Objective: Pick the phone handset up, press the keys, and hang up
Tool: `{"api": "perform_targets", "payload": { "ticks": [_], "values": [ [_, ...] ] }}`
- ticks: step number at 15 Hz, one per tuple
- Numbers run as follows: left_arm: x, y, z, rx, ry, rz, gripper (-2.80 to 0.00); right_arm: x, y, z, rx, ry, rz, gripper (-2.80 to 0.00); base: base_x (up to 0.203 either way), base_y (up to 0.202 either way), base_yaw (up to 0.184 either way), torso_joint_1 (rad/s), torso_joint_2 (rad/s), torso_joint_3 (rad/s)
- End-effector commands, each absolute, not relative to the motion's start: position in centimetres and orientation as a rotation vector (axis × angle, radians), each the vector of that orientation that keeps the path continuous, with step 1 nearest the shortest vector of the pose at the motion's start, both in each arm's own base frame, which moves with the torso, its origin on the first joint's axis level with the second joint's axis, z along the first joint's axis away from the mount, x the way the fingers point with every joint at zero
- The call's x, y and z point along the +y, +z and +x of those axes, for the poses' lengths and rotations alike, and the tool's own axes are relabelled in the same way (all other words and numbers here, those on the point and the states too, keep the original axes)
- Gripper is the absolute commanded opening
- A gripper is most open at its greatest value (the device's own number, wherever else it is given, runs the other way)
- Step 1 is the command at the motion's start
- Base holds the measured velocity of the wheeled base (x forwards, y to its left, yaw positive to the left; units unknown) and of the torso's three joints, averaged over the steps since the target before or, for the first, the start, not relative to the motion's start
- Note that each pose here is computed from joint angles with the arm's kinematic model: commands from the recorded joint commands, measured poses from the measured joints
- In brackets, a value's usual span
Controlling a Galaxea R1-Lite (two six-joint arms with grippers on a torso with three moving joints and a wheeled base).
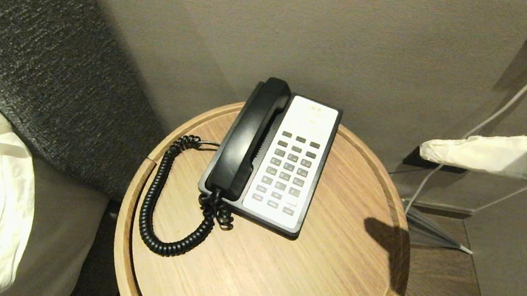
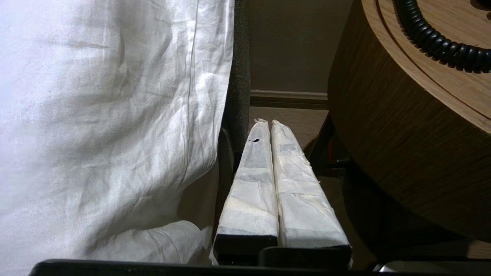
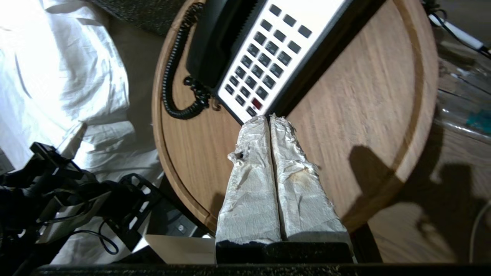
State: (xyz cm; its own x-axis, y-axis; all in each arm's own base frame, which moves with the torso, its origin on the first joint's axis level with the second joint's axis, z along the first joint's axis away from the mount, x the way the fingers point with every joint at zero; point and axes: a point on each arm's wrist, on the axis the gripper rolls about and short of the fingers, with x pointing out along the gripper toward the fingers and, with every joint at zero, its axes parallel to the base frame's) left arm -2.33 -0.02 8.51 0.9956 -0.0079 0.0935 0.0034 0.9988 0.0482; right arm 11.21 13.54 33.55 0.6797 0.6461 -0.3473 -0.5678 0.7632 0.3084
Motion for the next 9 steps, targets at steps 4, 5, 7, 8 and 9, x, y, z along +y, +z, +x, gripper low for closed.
{"api": "perform_targets", "payload": {
  "ticks": [4,5,7,8,9],
  "values": [
    [0.0,7.4,-2.0,-0.055,-0.006,0.05,-2.8,11.1,34.0,9.4,0.405,0.655,0.204,-2.8,0.0,0.0,0.0,0.0,0.0,0.0],
    [0.0,7.4,-2.0,-0.057,-0.006,0.049,-2.8,10.9,33.7,9.2,0.411,0.646,0.203,-2.8,0.0,0.0,0.0,0.0,0.0,0.0],
    [0.0,7.4,-2.0,-0.057,-0.006,0.049,-2.8,9.8,33.1,8.4,0.4,0.617,0.202,-2.8,0.0,0.0,0.0,0.0,0.0,0.0],
    [0.0,7.4,-2.0,-0.057,-0.006,0.049,-2.8,9.1,33.0,7.9,0.387,0.604,0.206,-2.8,0.0,0.0,0.0,0.0,0.0,0.0],
    [0.0,7.4,-2.0,-0.055,-0.006,0.049,-2.8,8.1,33.0,7.2,0.368,0.592,0.215,-2.8,0.0,0.0,0.0,0.0,0.0,0.0]
  ]
}}
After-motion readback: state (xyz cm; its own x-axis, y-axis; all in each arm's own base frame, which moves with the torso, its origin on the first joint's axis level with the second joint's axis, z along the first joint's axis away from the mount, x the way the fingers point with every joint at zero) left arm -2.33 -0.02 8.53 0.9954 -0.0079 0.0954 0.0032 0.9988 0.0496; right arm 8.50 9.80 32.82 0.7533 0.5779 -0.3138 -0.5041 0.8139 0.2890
